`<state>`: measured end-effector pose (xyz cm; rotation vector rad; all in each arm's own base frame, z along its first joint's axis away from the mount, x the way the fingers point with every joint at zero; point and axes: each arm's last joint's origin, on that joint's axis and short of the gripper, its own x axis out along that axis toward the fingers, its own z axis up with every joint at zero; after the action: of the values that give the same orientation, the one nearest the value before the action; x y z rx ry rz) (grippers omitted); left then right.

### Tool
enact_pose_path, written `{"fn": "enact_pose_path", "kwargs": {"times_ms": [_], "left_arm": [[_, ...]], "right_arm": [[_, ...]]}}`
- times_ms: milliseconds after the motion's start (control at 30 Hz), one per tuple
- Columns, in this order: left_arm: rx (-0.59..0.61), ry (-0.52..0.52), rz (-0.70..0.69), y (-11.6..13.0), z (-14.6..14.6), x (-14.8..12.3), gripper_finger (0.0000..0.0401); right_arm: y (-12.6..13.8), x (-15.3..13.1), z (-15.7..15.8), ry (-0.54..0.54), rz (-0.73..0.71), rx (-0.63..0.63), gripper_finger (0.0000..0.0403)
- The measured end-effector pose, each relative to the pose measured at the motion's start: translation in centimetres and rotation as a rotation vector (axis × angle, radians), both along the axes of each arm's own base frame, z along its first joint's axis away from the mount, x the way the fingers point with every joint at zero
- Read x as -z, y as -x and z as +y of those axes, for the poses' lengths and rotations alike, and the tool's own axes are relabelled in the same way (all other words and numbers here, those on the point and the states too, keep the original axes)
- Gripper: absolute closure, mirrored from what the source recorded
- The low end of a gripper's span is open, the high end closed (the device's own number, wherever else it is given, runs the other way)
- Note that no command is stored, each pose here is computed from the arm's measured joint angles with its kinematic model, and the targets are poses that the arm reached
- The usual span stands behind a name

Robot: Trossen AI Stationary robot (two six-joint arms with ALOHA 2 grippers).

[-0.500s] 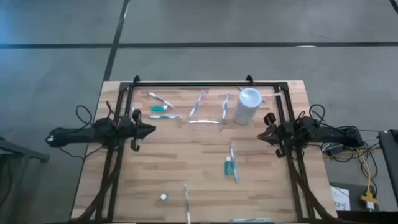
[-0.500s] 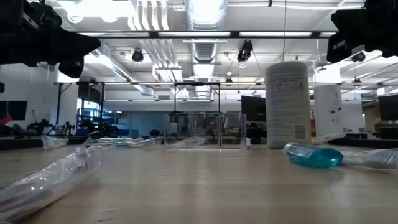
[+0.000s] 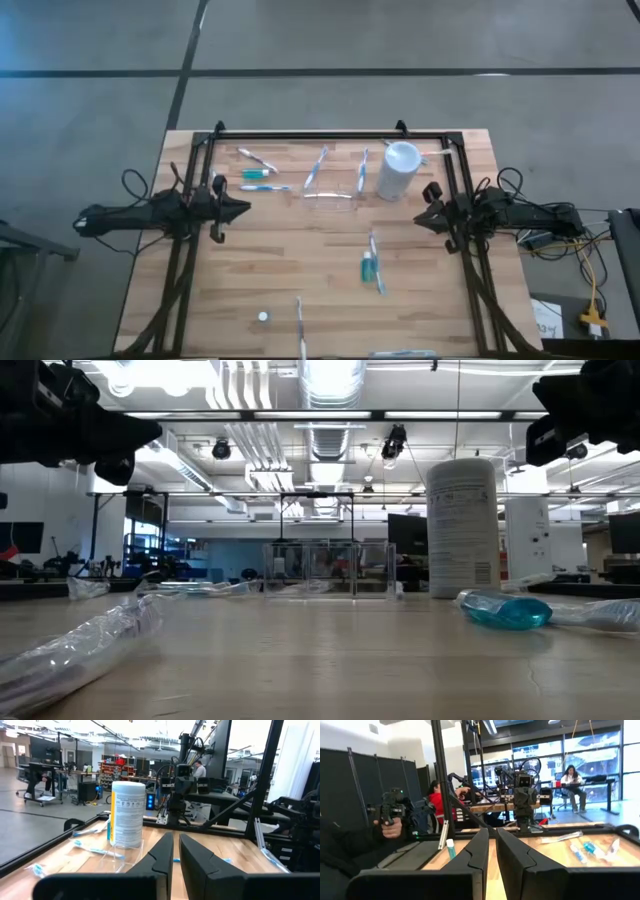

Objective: Pick & Place toothbrushing station
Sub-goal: Put the mouthwash into the transparent organizer

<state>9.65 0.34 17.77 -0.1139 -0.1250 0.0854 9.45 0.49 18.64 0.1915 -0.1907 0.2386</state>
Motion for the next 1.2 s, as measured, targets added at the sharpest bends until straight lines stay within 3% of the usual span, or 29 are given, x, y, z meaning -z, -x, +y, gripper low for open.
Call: {"fn": "enact_pose_path", "kwargs": {"times_ms": [500,967,1200], "left_arm": [[-0.004,0.055,0.000,0.0,0.0,0.1,0.0366],[-0.017,0.086,0.034,-0.2,0.1,0.4,0.0366],[-0.026,0.088,0.074,-0.3,0.1,0.8,0.0372]], "right_arm": [[-0.8,2.3,0.0,0.010,0.250,0.003,0.0369],[-1.5,1.7,-0.2,0.118,0.184,0.075,0.0369],[-1.9,1.1,-0.2,0.076,0.131,0.080,0.0369]]}}
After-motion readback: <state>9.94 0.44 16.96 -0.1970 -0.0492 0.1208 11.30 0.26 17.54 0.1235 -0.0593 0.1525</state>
